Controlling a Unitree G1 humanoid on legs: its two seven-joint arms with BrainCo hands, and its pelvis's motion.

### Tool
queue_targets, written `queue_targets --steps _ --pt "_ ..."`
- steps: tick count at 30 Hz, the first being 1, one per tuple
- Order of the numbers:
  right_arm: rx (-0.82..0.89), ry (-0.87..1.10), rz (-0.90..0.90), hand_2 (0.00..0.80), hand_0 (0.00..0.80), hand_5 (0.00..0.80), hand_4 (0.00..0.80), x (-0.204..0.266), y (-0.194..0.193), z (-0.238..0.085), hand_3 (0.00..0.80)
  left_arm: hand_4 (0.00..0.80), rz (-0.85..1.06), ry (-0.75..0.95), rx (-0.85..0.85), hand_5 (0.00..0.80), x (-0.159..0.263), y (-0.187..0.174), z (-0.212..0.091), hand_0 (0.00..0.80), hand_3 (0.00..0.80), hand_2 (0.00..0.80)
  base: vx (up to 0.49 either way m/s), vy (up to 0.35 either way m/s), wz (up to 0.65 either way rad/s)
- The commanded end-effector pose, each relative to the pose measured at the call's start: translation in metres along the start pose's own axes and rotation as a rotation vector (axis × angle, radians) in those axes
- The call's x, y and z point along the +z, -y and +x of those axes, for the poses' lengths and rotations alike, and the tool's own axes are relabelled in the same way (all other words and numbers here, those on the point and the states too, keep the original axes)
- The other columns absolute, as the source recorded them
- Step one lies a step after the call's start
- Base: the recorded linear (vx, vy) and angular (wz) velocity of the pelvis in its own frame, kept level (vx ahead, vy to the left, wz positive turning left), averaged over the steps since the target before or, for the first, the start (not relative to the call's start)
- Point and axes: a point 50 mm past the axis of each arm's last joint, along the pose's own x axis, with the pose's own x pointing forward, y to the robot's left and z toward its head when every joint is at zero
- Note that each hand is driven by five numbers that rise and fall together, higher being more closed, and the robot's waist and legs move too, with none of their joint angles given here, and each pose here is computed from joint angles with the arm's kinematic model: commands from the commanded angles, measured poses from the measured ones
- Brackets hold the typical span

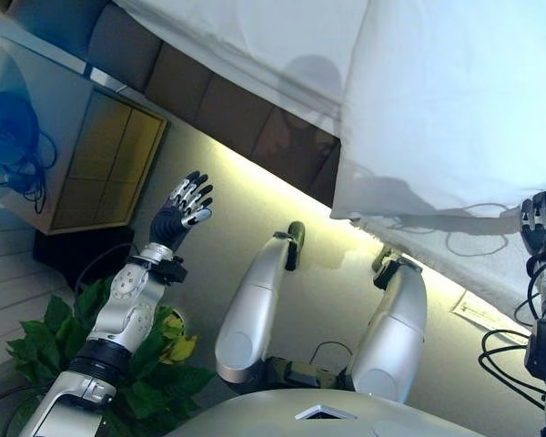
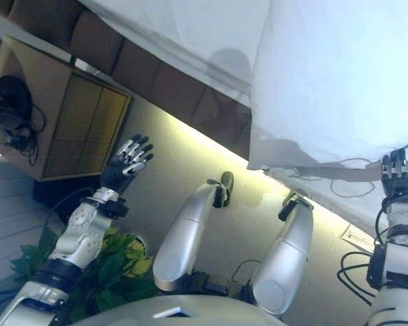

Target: Make the bed neatly

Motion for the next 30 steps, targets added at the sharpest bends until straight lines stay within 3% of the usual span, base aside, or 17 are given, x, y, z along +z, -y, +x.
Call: queue_targets --steps 1,6,18,30 --pt "0.006 0.066 0.062 0.0 0.0 0.0 0.0 0.007 0.019 -0.01 0.0 0.0 -0.015 0.105 0.023 0.0 0.014 -0.004 -0.005 0.0 0.0 0.0 -0.009 0.001 -0.04" --pt "0.017 0.078 0.125 0.0 0.0 0.0 0.0 0.012 0.031 -0.017 0.0 0.0 -0.012 0.107 0.022 0.0 0.015 -0.006 -0.007 0.0 0.0 0.0 -0.009 -0.004 -0.03" --pt "0.12 0.095 0.133 0.0 0.0 0.0 0.0 0.041 -0.023 0.003 0.0 0.0 -0.009 0.092 0.008 0.0 0.016 -0.007 -0.005 0.0 0.0 0.0 0.0 0.0 0.0" --pt "0.156 0.116 0.132 0.0 0.0 0.0 0.0 0.057 -0.052 0.009 0.0 0.0 0.007 0.079 -0.027 0.0 0.018 -0.007 -0.006 0.0 0.0 0.0 0.003 -0.012 0.01"
